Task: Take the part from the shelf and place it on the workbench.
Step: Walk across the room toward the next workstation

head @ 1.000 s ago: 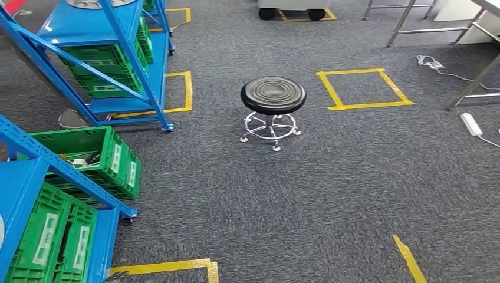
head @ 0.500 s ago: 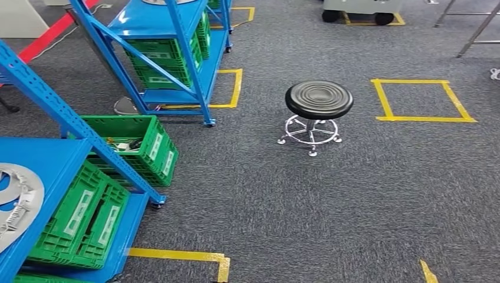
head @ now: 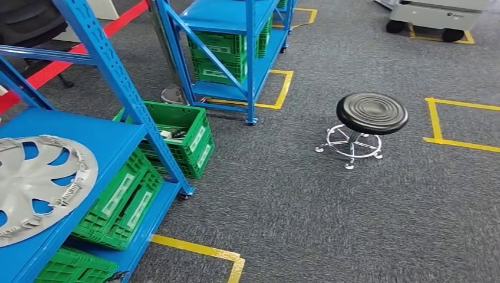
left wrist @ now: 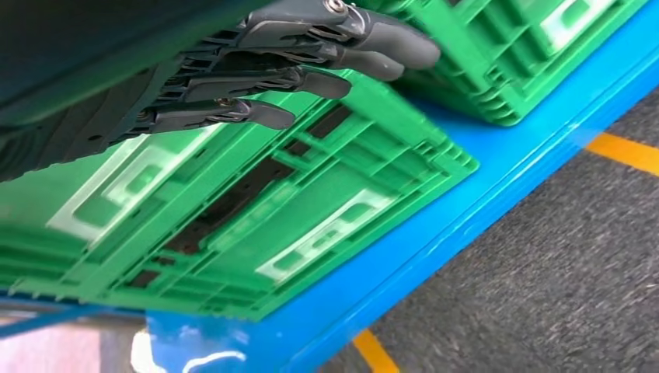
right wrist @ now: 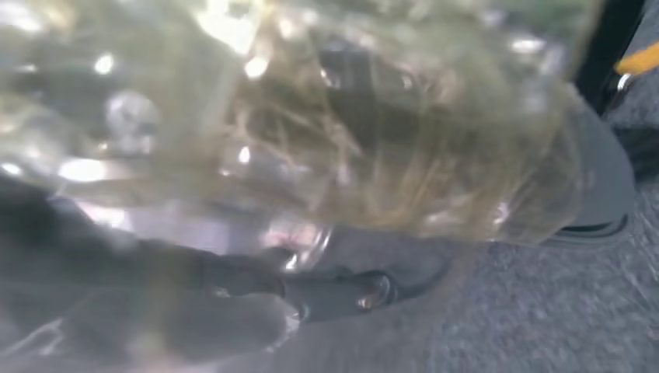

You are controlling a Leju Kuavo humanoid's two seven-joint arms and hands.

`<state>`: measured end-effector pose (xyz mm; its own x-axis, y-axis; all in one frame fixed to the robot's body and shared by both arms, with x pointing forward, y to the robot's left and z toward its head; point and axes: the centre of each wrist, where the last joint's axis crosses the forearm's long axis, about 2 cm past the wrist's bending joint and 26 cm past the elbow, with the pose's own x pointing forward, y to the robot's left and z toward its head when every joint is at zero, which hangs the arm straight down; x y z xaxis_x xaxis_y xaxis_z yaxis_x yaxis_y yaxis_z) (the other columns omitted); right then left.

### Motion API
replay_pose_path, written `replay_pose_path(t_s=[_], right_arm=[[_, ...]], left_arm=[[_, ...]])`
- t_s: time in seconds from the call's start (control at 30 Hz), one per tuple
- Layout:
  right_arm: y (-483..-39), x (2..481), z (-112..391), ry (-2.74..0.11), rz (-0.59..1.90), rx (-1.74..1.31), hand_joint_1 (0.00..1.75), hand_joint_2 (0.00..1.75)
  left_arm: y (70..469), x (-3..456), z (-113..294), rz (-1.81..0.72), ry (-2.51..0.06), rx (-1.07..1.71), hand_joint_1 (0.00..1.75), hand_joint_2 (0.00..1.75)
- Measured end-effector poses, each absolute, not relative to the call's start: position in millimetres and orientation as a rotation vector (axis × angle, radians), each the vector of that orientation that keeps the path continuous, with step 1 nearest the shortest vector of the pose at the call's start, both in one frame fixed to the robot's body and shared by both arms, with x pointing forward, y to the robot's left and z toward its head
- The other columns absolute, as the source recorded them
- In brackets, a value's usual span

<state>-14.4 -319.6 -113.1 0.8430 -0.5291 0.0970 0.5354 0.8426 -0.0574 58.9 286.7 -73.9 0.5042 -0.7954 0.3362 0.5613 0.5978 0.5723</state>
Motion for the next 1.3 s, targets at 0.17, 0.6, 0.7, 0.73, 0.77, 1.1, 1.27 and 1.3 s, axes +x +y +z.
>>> replay_pose_path(t_s=[0.17, 0.6, 0.7, 0.73, 0.77, 1.1, 1.27, 1.3], right_arm=[[-322.8, -15.4, -112.9, -0.072, -0.467, -0.129, 0.0, 0.0], [-324.4, -16.3, -112.8, -0.071, -0.322, -0.162, 0.0, 0.0], [-324.4, -15.1, -112.8, -0.073, -0.314, -0.163, 0.0, 0.0], [-324.4, -14.9, -112.8, -0.074, -0.312, -0.164, 0.0, 0.0], [-324.5, -14.6, -112.8, -0.075, -0.31, -0.164, 0.0, 0.0], [-325.1, -16.4, -112.8, -0.071, -0.284, -0.168, 0.0, 0.0], [-325.1, -15.0, -112.7, -0.079, -0.277, -0.169, 0.0, 0.0], [-325.1, -15.3, -112.7, -0.078, -0.275, -0.169, 0.0, 0.0]], left_arm=[[285.2, 60.3, -74.9, -0.842, -0.624, 0.412, 0.0, 0.0], [284.9, 58.3, -78.9, -0.832, -0.605, 0.406, 0.0, 0.0], [285.4, 60.5, -78.9, -0.833, -0.608, 0.41, 0.0, 0.0], [285.5, 61.0, -78.9, -0.833, -0.609, 0.411, 0.0, 0.0], [285.4, 60.9, -79.0, -0.834, -0.609, 0.412, 0.0, 0.0], [282.2, 58.2, -79.8, -0.821, -0.598, 0.402, 0.0, 0.0], [282.7, 58.7, -80.1, -0.821, -0.598, 0.403, 0.0, 0.0], [282.7, 57.9, -80.3, -0.821, -0.596, 0.402, 0.0, 0.0]])
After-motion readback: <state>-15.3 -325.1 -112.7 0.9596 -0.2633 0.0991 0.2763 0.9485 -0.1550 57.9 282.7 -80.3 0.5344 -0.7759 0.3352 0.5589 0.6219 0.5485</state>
